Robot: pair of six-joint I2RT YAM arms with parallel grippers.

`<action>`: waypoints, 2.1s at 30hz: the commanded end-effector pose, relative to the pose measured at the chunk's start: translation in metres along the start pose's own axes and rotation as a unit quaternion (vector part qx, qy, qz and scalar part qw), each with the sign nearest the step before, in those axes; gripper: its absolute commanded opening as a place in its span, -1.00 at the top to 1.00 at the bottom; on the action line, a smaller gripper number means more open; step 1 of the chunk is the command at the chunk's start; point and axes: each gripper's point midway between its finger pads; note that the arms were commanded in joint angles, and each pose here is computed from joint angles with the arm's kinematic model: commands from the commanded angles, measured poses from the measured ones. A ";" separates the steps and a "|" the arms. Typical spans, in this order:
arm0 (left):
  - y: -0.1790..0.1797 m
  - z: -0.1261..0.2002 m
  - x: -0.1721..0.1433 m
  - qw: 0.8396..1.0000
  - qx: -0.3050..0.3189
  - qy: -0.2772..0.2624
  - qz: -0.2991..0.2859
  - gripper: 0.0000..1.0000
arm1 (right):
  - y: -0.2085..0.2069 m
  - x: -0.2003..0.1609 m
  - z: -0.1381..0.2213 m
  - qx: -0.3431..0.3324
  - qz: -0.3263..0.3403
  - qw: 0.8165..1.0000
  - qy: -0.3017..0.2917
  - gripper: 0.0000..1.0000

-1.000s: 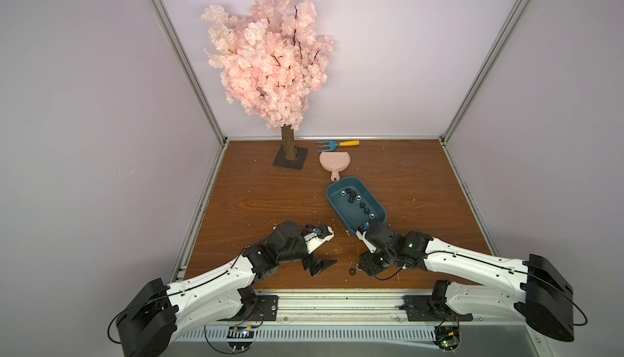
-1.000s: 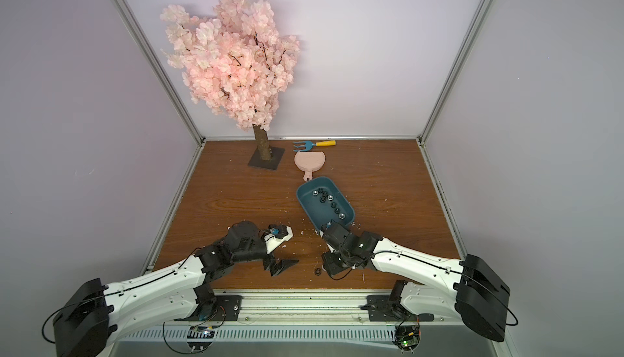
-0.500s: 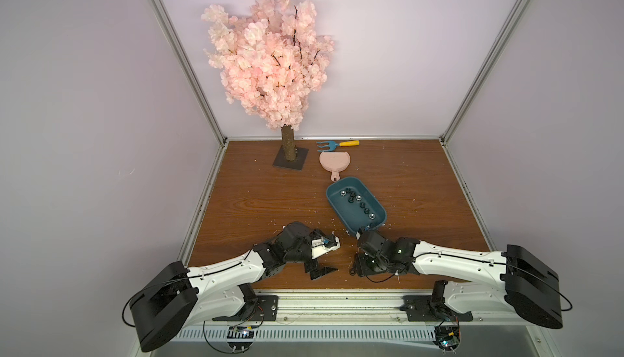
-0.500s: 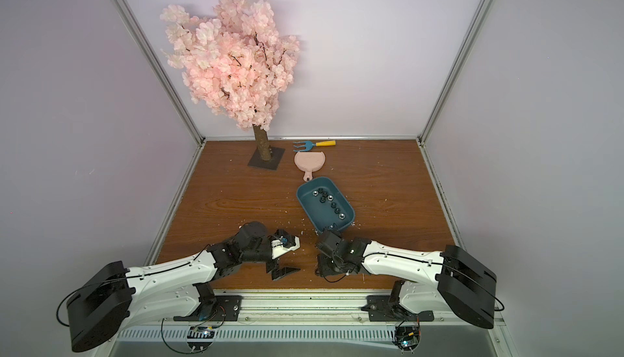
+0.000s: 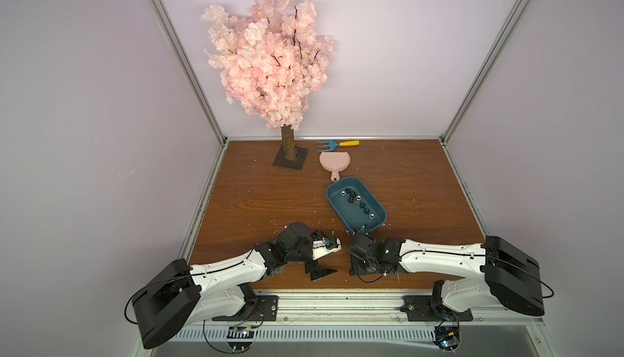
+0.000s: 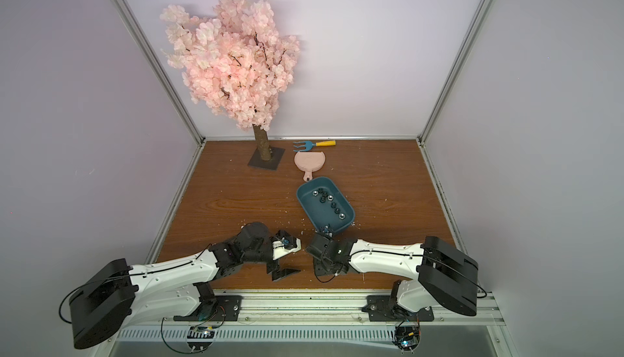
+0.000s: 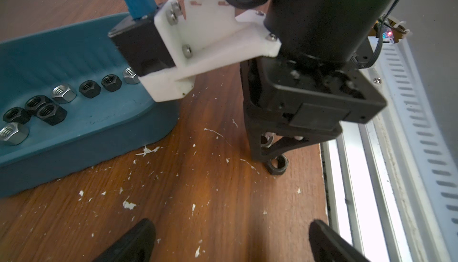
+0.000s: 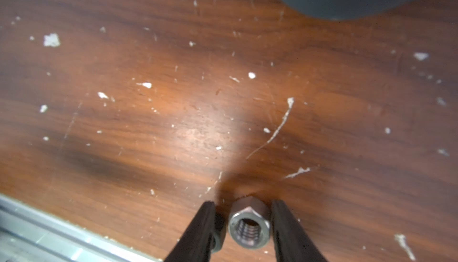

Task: Put the nuts on the desktop into the storage box
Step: Pick up the nut from the center of the board, then place the nut in the storage box.

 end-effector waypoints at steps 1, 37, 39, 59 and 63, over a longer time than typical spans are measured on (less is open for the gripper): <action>-0.001 0.000 0.014 1.000 -0.008 -0.018 -0.016 -1.00 | -0.022 -0.006 -0.001 -0.058 0.009 0.998 0.000 0.19; 0.069 0.014 0.095 0.992 0.094 -0.052 -0.068 -1.00 | 0.011 0.106 0.095 0.054 0.026 0.989 -0.137 0.58; 0.078 0.012 0.100 0.993 0.096 -0.051 -0.055 -1.00 | 0.011 0.120 0.097 0.050 0.033 0.988 -0.142 0.58; 0.122 -0.031 0.071 0.996 0.069 0.034 0.034 -1.00 | -0.004 0.225 0.053 0.039 -0.017 0.982 -0.183 0.58; 0.130 -0.042 0.053 0.993 0.068 0.084 0.055 -1.00 | -0.010 0.231 0.035 0.029 -0.028 0.983 -0.177 0.58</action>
Point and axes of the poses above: each gripper's point midway between its finger pads, its own z axis back along the fingers, its own y axis along the line the jaws close on, x = y × z, and after that the axes turned 7 degrees about -z, right-handed
